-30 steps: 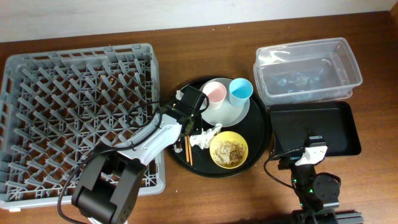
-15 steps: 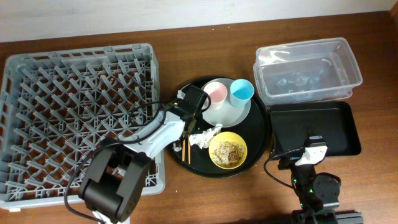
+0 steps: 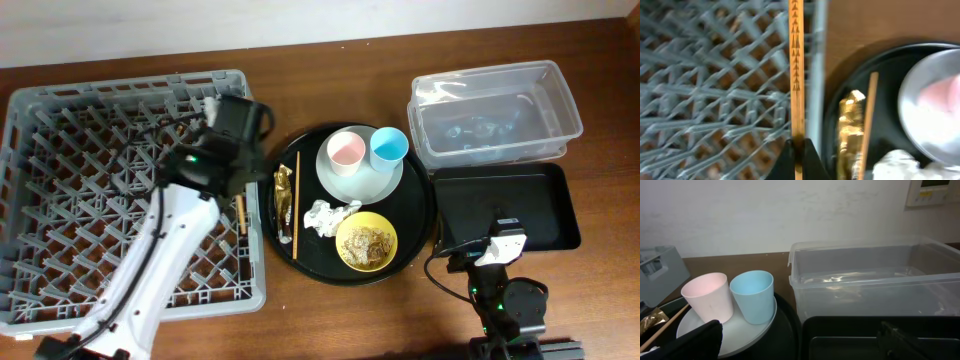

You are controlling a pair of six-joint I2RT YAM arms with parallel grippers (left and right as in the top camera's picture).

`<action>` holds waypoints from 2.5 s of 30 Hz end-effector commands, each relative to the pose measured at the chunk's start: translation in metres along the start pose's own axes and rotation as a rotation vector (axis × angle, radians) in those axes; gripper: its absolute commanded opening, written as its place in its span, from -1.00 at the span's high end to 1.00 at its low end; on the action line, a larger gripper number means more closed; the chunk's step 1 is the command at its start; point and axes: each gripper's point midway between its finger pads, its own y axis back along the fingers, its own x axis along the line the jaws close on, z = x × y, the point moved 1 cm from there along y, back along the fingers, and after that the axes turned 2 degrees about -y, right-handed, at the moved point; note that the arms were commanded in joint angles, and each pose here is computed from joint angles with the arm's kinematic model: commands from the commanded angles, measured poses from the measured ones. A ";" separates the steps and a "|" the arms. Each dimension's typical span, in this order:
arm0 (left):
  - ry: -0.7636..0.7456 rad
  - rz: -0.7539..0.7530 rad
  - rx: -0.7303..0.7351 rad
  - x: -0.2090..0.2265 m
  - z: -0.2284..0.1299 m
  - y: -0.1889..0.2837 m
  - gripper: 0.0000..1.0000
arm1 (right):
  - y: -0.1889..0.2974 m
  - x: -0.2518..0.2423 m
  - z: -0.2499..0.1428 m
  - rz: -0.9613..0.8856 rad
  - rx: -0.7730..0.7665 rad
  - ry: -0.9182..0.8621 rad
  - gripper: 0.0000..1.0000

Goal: Sort waste into correct bins and load items into the dishwasher rack

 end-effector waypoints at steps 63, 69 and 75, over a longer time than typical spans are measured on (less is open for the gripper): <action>-0.194 -0.174 0.465 -0.130 -0.099 -0.123 0.50 | 0.000 0.002 -0.002 0.010 0.003 -0.003 -0.98; -0.197 -0.171 0.488 -0.133 -0.108 -0.138 0.50 | 0.000 0.002 -0.002 0.010 0.003 -0.003 -0.97; -0.198 -0.171 0.487 -0.134 -0.109 -0.141 0.50 | 0.000 0.002 -0.002 0.010 0.003 -0.003 -0.97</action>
